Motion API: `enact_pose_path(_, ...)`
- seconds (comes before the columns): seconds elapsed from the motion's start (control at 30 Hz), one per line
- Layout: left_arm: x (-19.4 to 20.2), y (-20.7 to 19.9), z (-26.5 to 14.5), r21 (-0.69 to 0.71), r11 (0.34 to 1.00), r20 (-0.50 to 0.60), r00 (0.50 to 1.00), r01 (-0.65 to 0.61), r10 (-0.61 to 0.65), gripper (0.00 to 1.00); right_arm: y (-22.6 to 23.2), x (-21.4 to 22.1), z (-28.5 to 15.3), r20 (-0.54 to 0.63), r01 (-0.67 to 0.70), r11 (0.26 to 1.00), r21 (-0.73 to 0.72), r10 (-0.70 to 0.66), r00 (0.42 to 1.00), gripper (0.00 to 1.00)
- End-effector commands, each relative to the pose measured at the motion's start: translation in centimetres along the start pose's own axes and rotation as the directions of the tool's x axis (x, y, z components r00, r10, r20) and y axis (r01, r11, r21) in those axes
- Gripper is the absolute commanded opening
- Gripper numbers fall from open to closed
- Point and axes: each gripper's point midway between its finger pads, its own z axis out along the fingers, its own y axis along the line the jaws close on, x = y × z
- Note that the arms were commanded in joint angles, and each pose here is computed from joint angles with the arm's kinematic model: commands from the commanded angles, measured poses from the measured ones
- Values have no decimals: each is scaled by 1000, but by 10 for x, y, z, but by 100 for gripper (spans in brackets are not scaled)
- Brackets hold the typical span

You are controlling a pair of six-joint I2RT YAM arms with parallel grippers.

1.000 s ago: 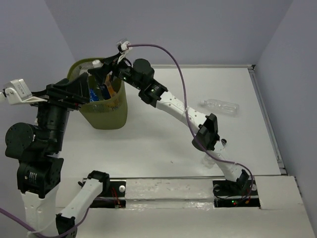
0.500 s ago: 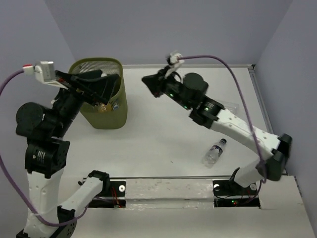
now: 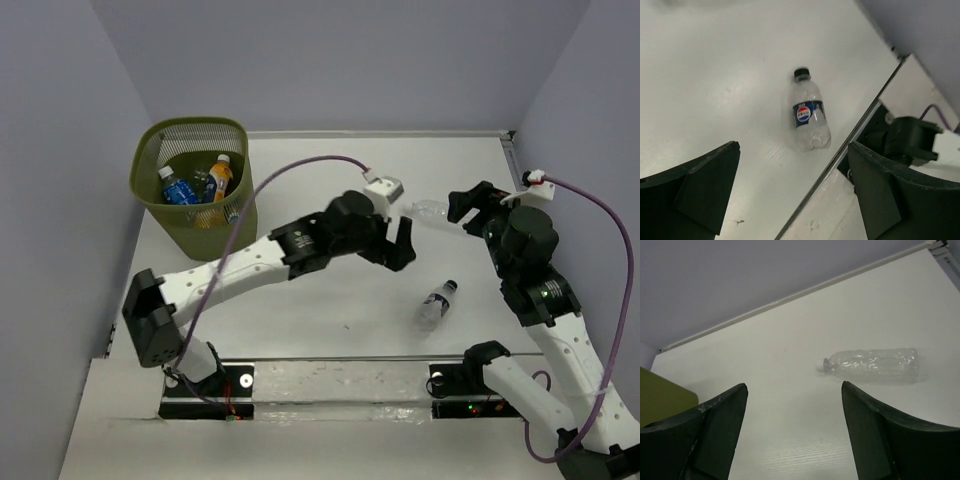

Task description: Put the plastic bottles in the bin

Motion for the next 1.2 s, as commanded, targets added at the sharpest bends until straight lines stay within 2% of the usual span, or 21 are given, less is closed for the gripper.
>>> enact_pose_path(0.0,59,-11,48,-27,997,-117,991,-75,72,99,-29,-2,-11,8,34,992,120,-35,999,84)
enact_pose_path(0.03,79,-13,63,-27,996,-161,984,-81,75,99,-29,-3,-13,11,34,992,120,-36,999,84)
enact_pose_path(0.33,125,-36,121,12,991,-269,954,-136,134,99,-23,-16,-30,40,23,997,72,-26,999,84)
enact_pose_path(0.63,176,-15,173,-22,983,-382,911,-180,158,99,-8,-6,-25,-20,68,998,-5,-68,997,84)
enact_pose_path(0.7,189,-6,178,-34,979,-418,893,-200,168,97,4,-12,-28,-20,76,995,-64,-77,997,85)
enact_pose_path(0.8,201,2,179,-34,973,-452,872,-227,188,84,21,-18,-30,-43,106,984,-140,-113,993,87)
enact_pose_path(0.87,206,7,175,-41,970,-473,860,-239,192,59,32,-34,-31,-33,125,978,-166,-133,991,88)
enact_pose_path(0.9,205,10,173,-51,969,-463,865,-243,192,54,34,-36,-29,-36,133,977,-168,-141,989,88)
enact_pose_path(1.0,200,16,154,-63,972,-433,884,-225,176,46,34,-35,-10,-74,188,972,-139,-200,977,84)
enact_pose_path(1.07,192,15,140,-61,976,-406,899,-207,166,46,32,-33,1,-92,225,967,-116,-236,967,84)
enact_pose_path(1.13,171,17,114,-86,978,-340,928,-192,152,46,29,-33,10,-119,267,959,-93,-277,953,83)
enact_pose_path(1.17,144,7,95,-72,982,-273,950,-177,151,46,26,-19,27,-173,326,941,-90,-337,926,84)
